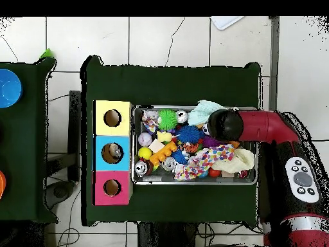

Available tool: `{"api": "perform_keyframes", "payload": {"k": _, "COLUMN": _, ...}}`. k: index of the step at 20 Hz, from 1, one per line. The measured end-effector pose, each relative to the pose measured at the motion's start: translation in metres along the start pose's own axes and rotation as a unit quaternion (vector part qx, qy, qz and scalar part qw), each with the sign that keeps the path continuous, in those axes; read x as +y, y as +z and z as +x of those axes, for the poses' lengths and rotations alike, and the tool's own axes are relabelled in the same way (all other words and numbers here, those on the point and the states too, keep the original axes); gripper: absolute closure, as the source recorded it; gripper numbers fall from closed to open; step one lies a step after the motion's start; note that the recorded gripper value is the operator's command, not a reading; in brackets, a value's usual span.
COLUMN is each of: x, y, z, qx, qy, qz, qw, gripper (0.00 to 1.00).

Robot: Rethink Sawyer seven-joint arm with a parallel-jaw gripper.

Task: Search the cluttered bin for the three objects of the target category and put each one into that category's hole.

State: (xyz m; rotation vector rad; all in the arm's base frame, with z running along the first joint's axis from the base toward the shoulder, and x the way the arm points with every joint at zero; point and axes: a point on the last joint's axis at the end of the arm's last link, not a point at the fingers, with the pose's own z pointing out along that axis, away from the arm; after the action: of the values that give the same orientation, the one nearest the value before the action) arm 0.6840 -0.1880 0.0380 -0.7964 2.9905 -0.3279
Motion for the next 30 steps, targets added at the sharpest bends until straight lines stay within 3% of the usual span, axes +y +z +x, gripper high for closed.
{"api": "perform_keyframes", "payload": {"k": 8, "x": 0.004, "y": 0.009, "z": 0.006, "qx": 0.005, "qy": -0.001, "qz": -0.001, "qw": 1.0000, "gripper": 0.00}}
{"api": "perform_keyframes", "payload": {"k": 19, "x": 0.007, "y": 0.011, "z": -0.003, "qx": -0.020, "qy": -0.037, "qz": 0.044, "qw": 0.9981, "gripper": 0.00}}
{"api": "perform_keyframes", "payload": {"k": 30, "x": 0.013, "y": 0.014, "z": -0.007, "qx": -0.030, "qy": -0.056, "qz": 0.063, "qw": 0.9960, "gripper": 0.00}}
